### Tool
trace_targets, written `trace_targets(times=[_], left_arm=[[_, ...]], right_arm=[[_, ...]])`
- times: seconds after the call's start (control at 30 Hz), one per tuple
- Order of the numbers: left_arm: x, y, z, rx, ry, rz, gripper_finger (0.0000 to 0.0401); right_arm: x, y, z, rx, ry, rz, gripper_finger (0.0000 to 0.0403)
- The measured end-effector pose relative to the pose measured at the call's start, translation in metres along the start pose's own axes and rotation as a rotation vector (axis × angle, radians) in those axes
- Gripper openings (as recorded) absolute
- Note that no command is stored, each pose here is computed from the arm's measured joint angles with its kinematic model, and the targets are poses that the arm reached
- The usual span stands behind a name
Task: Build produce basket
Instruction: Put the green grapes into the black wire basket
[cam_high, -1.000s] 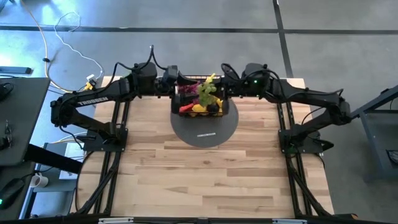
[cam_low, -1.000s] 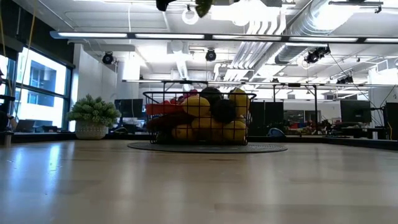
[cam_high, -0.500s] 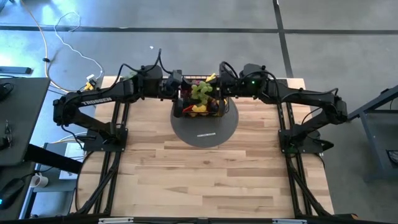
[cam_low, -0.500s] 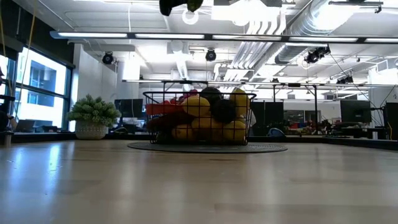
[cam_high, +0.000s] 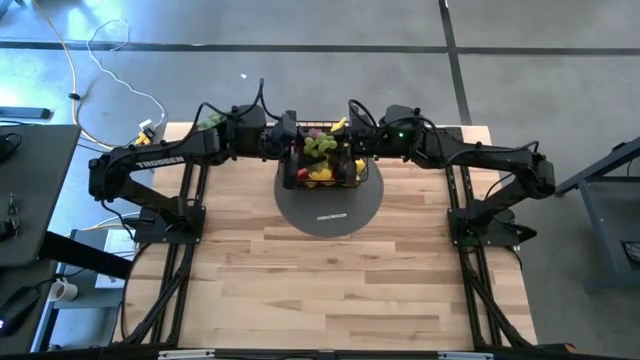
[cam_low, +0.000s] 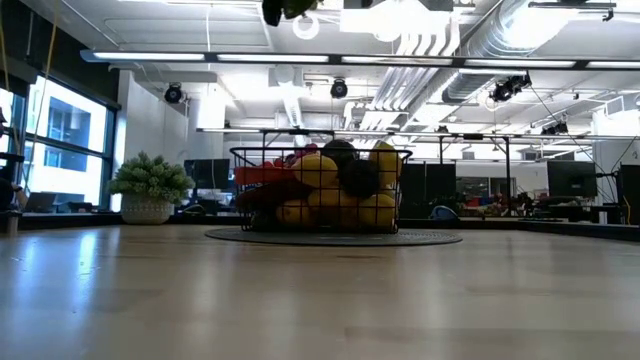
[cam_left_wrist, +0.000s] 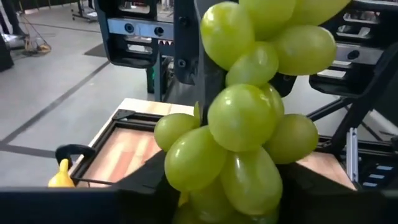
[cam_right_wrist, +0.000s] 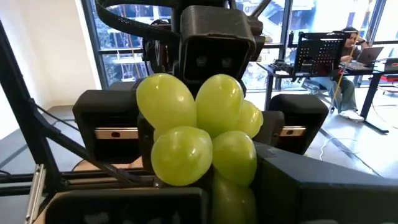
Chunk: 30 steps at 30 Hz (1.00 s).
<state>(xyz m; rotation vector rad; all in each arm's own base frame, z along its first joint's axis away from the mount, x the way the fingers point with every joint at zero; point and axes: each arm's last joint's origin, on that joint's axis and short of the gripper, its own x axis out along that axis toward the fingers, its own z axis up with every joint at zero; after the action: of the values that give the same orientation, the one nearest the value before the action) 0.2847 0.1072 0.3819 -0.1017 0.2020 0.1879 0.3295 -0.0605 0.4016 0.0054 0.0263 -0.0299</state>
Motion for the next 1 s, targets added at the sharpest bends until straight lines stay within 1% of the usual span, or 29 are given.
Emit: trace_targets(times=[0.13, 0.27, 0.37, 0.47, 0.53, 0.63, 0.73, 0.9, 1.0], left_arm=[[0.000, 0.000, 0.000, 0.028, 0.001, 0.000, 0.0110], [0.000, 0.000, -0.001, 0.055, 0.008, 0.001, 0.0073], [0.000, 0.001, -0.002, 0.064, 0.016, 0.005, 0.0061], [0.000, 0.001, -0.002, 0.067, 0.019, 0.011, 0.0059], [-0.001, 0.005, -0.003, 0.063, 0.031, 0.053, 0.0058], [-0.004, 0.015, -0.007, 0.010, 0.076, 0.113, 0.0056], [-0.008, 0.026, -0.010, -0.051, 0.103, 0.143, 0.0056], [-0.014, 0.045, -0.013, -0.172, 0.122, 0.205, 0.0055], [-0.017, 0.051, -0.016, -0.233, 0.150, 0.233, 0.0055]], right_arm=[[0.000, 0.000, 0.000, -0.001, -0.004, -0.001, 0.0028], [0.000, -0.002, 0.000, 0.000, -0.004, -0.067, 0.0061], [0.000, -0.002, 0.000, 0.003, -0.002, -0.090, 0.0098], [0.000, -0.003, 0.000, 0.032, -0.003, -0.108, 0.0143], [0.000, -0.004, 0.000, 0.046, -0.003, -0.147, 0.0172], [-0.001, -0.006, 0.001, 0.047, -0.006, -0.199, 0.0207], [-0.002, -0.007, 0.002, 0.047, -0.016, -0.224, 0.0226], [-0.003, -0.008, 0.002, 0.044, -0.019, -0.301, 0.0233], [-0.007, -0.010, 0.005, 0.044, -0.030, -0.353, 0.0233]])
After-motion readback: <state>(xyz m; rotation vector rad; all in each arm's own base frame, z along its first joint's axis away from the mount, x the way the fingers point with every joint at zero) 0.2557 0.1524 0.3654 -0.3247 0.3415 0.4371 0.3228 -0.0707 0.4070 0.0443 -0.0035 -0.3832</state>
